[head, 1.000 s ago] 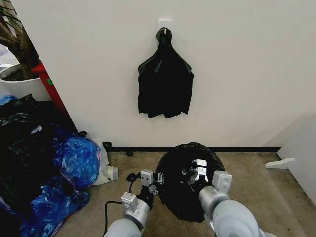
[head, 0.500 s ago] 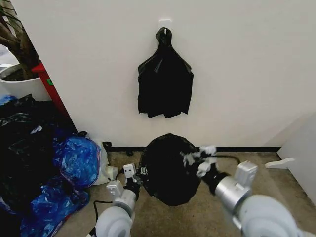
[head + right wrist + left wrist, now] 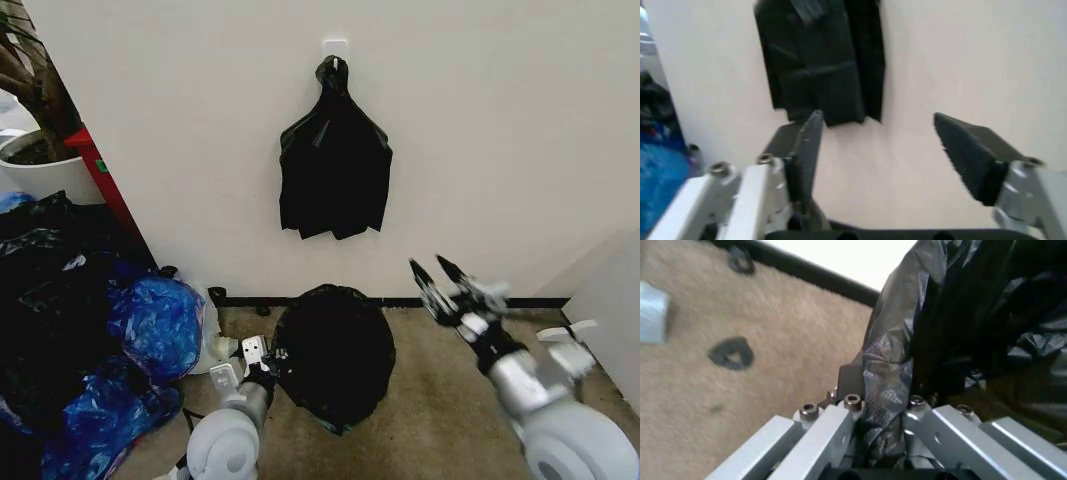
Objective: Place the garbage bag over the trash bin.
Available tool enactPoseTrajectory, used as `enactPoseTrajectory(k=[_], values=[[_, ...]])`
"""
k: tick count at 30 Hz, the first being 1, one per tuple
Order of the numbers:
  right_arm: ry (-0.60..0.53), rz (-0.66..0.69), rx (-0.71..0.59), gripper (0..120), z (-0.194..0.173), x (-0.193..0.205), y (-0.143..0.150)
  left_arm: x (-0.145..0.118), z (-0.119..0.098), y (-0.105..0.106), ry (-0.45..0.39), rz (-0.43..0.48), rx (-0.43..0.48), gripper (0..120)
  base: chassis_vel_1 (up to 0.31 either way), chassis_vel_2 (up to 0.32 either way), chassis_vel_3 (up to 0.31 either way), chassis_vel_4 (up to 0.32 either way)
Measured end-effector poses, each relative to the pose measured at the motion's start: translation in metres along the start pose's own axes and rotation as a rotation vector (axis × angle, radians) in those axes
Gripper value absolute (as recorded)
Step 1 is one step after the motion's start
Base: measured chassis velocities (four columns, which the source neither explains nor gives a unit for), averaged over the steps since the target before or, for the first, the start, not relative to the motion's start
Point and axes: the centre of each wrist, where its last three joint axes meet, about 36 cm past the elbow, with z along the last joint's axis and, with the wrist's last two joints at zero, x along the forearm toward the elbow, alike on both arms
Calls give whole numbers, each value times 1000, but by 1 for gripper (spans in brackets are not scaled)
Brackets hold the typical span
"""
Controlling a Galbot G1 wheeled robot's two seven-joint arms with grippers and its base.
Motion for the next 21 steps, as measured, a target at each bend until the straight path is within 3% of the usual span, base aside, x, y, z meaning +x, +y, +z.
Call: enactPoseTrajectory(k=[5, 10, 16, 21], values=[[-7, 99, 31, 88, 32, 26, 11, -26, -5, -15, 76, 25, 32, 1, 0, 0, 0, 0], [-15, 165, 48, 99, 55, 30, 11, -44, -14, -30, 78, 35, 26, 1, 0, 0, 0, 0], [-29, 195, 17, 100, 65, 22, 22, -67, -18, -44, 95, -5, -51, 1, 0, 0, 0, 0], [-36, 212, -17, 100, 67, 12, 38, -77, -3, -57, 142, -29, -88, 1, 0, 0, 0, 0]])
